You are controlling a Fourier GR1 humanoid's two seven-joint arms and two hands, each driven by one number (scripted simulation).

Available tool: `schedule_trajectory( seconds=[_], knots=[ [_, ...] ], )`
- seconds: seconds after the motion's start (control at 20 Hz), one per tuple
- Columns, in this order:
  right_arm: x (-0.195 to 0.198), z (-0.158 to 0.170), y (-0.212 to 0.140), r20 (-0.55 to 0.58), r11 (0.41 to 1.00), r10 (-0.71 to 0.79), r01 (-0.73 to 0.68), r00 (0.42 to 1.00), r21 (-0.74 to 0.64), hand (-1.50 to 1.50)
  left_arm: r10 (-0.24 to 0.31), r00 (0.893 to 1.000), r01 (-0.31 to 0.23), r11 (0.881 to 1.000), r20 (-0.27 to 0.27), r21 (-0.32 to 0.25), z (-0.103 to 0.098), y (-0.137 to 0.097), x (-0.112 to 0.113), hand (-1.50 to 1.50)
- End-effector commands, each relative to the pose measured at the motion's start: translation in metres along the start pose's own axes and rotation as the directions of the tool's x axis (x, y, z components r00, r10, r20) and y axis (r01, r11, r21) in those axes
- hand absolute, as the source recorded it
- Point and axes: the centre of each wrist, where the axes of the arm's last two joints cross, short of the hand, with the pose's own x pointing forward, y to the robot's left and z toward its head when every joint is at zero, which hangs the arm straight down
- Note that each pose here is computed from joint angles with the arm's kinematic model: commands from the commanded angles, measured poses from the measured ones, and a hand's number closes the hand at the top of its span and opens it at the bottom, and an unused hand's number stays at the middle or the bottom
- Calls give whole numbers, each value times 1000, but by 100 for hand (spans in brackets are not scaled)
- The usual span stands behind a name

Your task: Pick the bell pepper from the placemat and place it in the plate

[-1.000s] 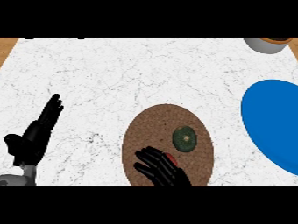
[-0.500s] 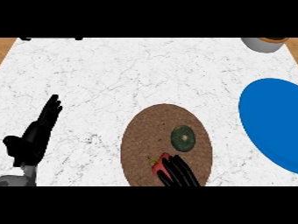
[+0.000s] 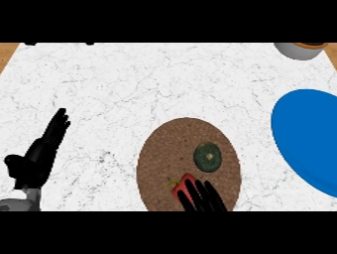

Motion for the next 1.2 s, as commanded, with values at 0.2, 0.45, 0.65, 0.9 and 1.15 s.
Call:
schedule_trajectory(
  seconds=[0.2, 0.45, 0.65, 0.9, 1.15],
  knots=[
    [32, -36, -9, -131, 994, 97, -89, 987, 62, -150, 10, 1000, -10, 1000, 7, 3, 7, -4, -2, 0],
    [14, -29, 1, -198, 971, 220, -194, 955, 143, -150, 9, 1000, -9, 1000, 11, 0, -9, 0, 11, 0],
    [20, -44, -12, -182, 972, 190, -160, 965, 170, -150, -8, 1000, 8, 1000, 25, -6, 2, 3, -2, 0],
    [-11, -56, 15, -192, 969, 203, -170, 960, 177, -150, 12, 1000, -12, 1000, 5, -24, -2, -19, -8, 0],
    [-25, -67, 30, -234, 957, 266, -227, 935, 182, -150, 1, 1000, -1, 1000, 15, -3, 2, -4, -2, 0]
  ],
)
